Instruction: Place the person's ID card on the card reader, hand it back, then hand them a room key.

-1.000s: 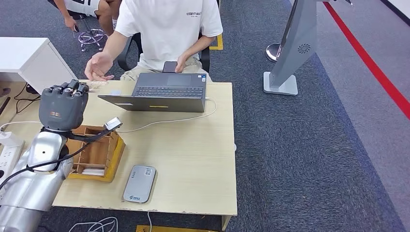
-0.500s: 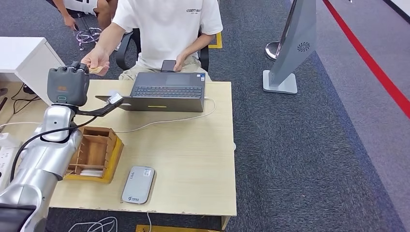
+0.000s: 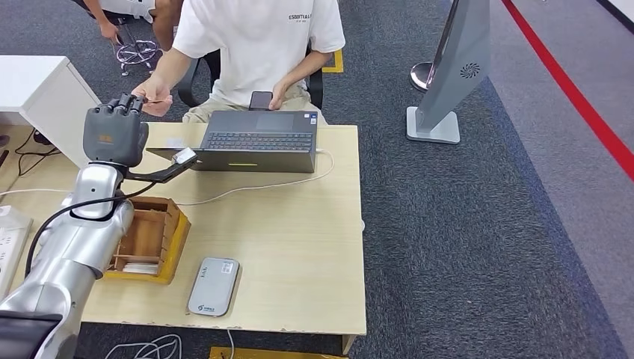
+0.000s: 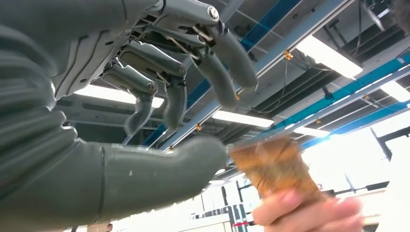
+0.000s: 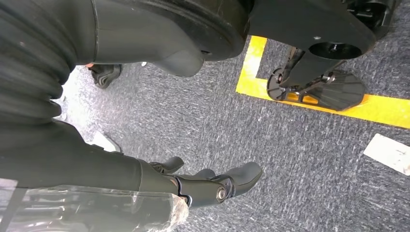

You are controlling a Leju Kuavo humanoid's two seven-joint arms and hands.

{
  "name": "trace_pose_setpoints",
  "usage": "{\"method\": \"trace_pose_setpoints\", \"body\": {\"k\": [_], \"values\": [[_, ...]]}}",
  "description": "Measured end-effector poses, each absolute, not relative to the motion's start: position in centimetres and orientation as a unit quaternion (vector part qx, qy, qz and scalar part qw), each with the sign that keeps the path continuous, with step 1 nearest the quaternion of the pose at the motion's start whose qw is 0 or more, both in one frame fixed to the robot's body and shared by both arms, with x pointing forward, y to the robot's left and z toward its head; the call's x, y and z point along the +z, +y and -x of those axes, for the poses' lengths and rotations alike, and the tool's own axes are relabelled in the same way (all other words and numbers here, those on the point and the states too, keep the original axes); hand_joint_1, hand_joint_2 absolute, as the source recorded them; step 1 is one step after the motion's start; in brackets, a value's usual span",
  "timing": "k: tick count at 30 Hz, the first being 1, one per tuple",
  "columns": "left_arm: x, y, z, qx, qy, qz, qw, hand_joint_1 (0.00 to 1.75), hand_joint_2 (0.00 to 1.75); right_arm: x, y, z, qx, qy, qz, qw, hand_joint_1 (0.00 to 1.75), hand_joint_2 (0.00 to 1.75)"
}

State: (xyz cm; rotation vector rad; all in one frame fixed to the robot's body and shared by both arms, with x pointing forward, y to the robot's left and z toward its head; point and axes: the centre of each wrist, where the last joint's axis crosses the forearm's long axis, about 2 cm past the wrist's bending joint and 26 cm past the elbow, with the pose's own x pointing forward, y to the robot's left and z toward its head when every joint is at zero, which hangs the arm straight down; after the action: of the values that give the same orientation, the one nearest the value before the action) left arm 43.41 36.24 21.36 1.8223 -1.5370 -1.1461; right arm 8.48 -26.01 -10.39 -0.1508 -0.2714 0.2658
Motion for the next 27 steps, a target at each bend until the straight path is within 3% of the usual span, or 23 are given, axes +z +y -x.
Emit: {"method": "trace_pose_setpoints", "body": {"k": [12,17,22,27], "values": [[18.9,33.6,-38.3,-0.403,-0.611,-0.643,0.227,0.0,1.75,-10.6,-26.1,-7.3,0.122,-0.128,0.075,0.981,0.0,1.75],[18.3,34.3,-34.7,-0.376,-0.634,-0.636,0.227,0.0,1.75,-10.7,-26.3,-6.6,0.113,-0.137,0.073,0.981,0.0,1.75],[17.1,38.8,-29.5,-0.315,-0.657,-0.632,0.263,0.0,1.75,-10.9,-26.6,-5.5,0.105,-0.132,0.08,0.982,0.0,1.75],[17.0,47.2,-25.4,-0.203,-0.685,-0.564,0.415,0.0,1.75,-11.0,-27.1,-4.6,0.099,-0.134,0.082,0.983,0.0,1.75]]}}
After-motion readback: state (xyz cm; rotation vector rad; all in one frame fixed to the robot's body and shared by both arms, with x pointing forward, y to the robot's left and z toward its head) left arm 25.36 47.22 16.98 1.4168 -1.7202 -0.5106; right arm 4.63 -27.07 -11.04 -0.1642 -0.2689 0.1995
